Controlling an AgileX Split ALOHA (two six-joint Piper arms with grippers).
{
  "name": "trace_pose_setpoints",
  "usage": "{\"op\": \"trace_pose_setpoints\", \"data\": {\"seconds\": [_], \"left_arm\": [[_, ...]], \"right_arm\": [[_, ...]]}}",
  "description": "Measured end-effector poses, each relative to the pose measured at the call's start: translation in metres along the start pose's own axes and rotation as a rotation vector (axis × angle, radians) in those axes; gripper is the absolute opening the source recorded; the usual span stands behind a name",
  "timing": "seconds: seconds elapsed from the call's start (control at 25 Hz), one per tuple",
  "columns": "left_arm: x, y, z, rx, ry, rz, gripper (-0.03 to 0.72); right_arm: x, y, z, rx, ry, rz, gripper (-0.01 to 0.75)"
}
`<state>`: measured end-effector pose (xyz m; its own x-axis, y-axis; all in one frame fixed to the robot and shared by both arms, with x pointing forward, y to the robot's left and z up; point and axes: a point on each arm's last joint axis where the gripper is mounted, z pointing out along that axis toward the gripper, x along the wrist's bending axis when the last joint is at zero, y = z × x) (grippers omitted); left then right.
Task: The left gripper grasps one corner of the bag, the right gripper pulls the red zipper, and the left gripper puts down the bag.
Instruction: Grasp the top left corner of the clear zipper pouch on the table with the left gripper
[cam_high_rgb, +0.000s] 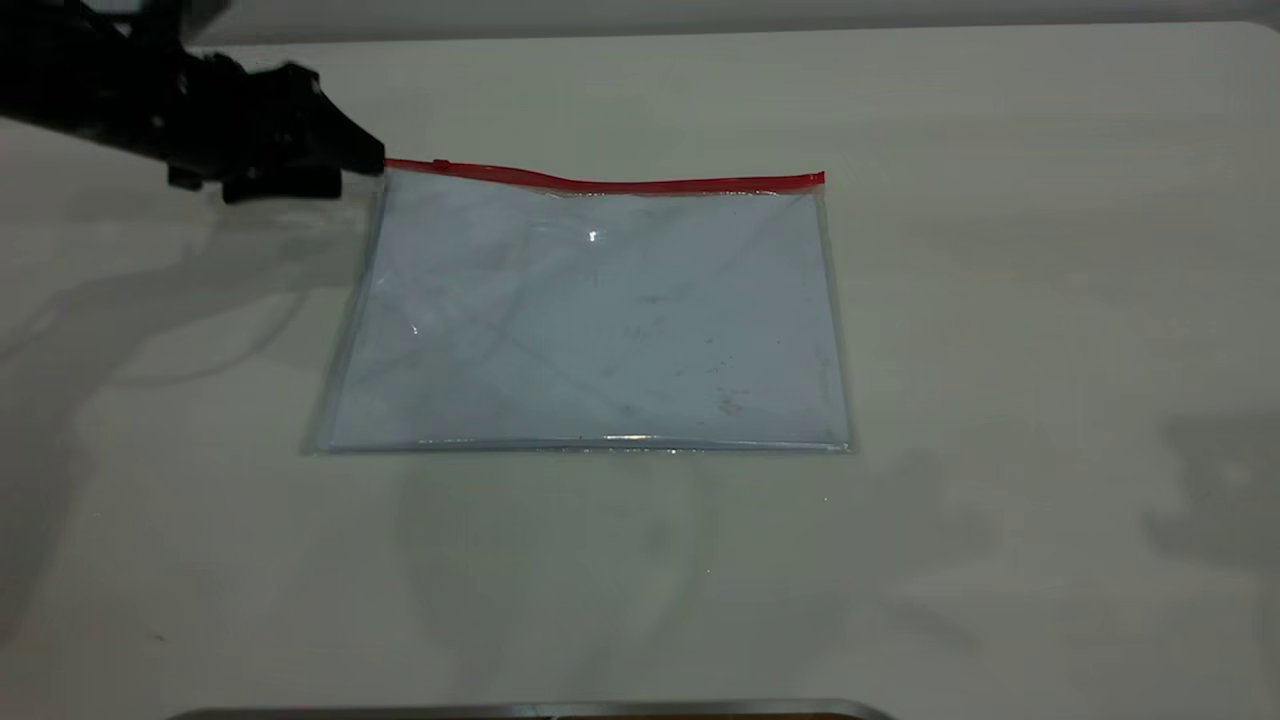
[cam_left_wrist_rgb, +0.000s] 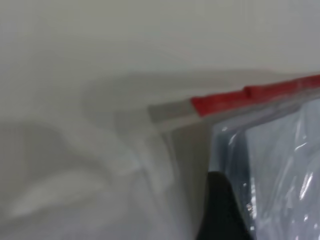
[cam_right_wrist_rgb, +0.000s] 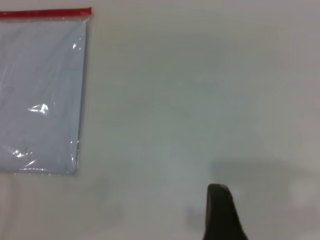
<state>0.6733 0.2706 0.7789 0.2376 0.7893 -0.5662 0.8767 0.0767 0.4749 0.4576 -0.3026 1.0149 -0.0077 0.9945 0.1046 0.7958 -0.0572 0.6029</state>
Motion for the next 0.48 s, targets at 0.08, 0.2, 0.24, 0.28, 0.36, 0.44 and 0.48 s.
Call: {"op": "trace_pose_setpoints", "data": {"seconds": [0.08,0.2,0.24,0.28,0.36,0.44,0.48], "left_arm": [[0.003,-0.005,0.005,0.013,0.008,-0.006,0.546],[0.005,-0.009,0.009,0.023,0.010,-0.011,0.546],[0.006,-0.010,0.010,0.025,0.009,-0.013,0.546],[0.006,-0.010,0.012,0.024,0.010,-0.014,0.546],[0.007,-0.013,0.016,0.027,0.005,-0.013,0.546],[0.006,-0.014,0.022,0.023,-0.007,-0.003,0.546],[0.004,-0.016,0.026,0.019,-0.018,-0.003,0.546]], "right_arm": [[0.000,0.001,0.001,-0.005,-0.002,0.001,0.512],[0.000,0.001,0.001,-0.011,-0.003,0.002,0.512],[-0.001,0.002,0.001,-0.013,-0.004,0.001,0.512],[-0.001,0.002,0.001,-0.016,-0.005,0.001,0.512],[-0.001,0.002,0.001,-0.020,-0.005,0.001,0.512],[-0.001,0.003,0.001,-0.024,-0.004,0.005,0.512],[-0.001,0.003,0.001,-0.024,-0.004,0.005,0.512]]}}
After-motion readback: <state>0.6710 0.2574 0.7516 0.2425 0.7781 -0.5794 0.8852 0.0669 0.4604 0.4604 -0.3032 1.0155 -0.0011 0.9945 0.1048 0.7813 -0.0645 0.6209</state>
